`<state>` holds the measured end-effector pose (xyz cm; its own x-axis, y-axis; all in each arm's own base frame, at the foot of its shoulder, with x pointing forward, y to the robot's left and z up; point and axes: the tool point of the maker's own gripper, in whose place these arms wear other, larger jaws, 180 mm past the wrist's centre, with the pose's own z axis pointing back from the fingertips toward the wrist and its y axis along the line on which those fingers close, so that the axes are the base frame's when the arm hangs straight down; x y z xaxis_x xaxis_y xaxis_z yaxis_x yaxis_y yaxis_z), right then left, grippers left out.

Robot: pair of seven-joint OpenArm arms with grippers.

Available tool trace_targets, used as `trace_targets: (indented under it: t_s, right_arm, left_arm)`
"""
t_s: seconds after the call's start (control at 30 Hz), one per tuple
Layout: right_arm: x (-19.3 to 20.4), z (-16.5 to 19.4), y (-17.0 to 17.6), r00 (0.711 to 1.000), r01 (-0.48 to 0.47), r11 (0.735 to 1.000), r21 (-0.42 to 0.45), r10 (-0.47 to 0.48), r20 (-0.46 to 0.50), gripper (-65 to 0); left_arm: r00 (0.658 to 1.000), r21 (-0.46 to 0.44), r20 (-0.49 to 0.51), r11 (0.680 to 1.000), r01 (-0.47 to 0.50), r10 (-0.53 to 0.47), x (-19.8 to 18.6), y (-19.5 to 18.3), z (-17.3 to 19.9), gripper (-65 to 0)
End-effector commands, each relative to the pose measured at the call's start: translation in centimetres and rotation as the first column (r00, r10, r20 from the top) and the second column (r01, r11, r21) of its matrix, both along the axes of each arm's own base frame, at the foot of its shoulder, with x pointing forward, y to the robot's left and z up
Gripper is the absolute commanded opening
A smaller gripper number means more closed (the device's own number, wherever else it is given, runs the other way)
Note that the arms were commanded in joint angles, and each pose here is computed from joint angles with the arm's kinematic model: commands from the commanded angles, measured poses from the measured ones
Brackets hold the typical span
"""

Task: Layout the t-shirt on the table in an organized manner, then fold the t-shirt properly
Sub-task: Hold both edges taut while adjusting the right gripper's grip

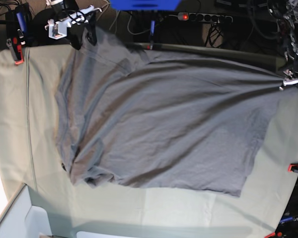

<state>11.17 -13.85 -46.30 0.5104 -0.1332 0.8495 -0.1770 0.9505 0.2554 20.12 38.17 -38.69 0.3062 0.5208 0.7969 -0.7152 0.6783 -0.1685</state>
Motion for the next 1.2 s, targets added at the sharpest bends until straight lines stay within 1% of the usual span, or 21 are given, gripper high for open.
trace_targets:
  t_s: [0.0, 0.1, 0.2, 0.5, 0.57, 0.8, 0.93, 1.07, 1.1, 1.17]
  right_arm:
    - [0.1, 0.7, -0.5, 0.999, 0.015, 1.000, 0.004, -0.015, 0.032, -39.1]
    - [0.0, 0.8, -0.4, 0.999, 0.017, 1.000, 0.006, -0.017, 0.033, -46.0]
    - [0.0, 0.9, -0.3, 0.999, 0.018, 1.000, 0.008, -0.019, 0.036, -50.2]
    - [-0.6, 1.0, -0.5, 0.999, 0.020, 1.000, 0.006, -0.020, 0.030, -51.1]
    - [-0.2, 1.4, -0.5, 0.999, 0.017, 1.000, 0.003, -0.017, 0.045, -51.4]
    - [0.9, 4.1, -0.2, 0.993, -0.002, 1.000, -0.013, 0.003, 0.117, -64.7]
    - [1.1, 4.2, -0.2, 0.993, -0.004, 1.000, -0.015, 0.006, 0.120, -65.0]
    - [0.9, 3.6, -0.2, 0.995, 0.000, 1.000, -0.015, 0.002, 0.103, -65.0]
    - [0.9, 3.5, -0.3, 0.995, 0.001, 1.000, -0.014, 0.001, 0.100, -64.0]
    - [0.6, 3.1, -0.3, 0.996, 0.004, 1.000, -0.013, -0.003, 0.087, -58.5]
  left_arm:
    - [1.000, 0.047, 0.027, 0.999, -0.005, 0.004, 0.4, 0.9, 1.4, -65.0]
    - [1.000, 0.047, 0.027, 0.999, -0.005, 0.004, 0.4, 0.9, 1.4, -65.0]
    - [1.000, 0.047, 0.027, 0.999, -0.005, 0.004, 0.4, 0.9, 1.4, -65.0]
    - [1.000, 0.047, 0.027, 0.999, -0.005, 0.004, 0.4, 0.9, 1.4, -65.0]
    - [1.000, 0.047, 0.027, 0.999, -0.005, 0.004, 0.4, 0.9, 1.4, -65.0]
    - [1.000, 0.048, 0.029, 0.999, -0.005, 0.003, 0.4, 0.9, 1.4, -65.0]
    - [1.000, 0.048, 0.029, 0.999, -0.005, 0.003, 0.4, 0.9, 1.4, -65.0]
    - [1.000, 0.048, 0.029, 0.999, -0.005, 0.003, 0.4, 0.9, 1.4, -65.0]
    - [1.000, 0.048, 0.029, 0.999, -0.005, 0.003, 0.4, 0.9, 1.4, -65.0]
    - [1.000, 0.048, 0.029, 0.999, -0.005, 0.003, 0.4, 0.9, 1.4, -65.0]
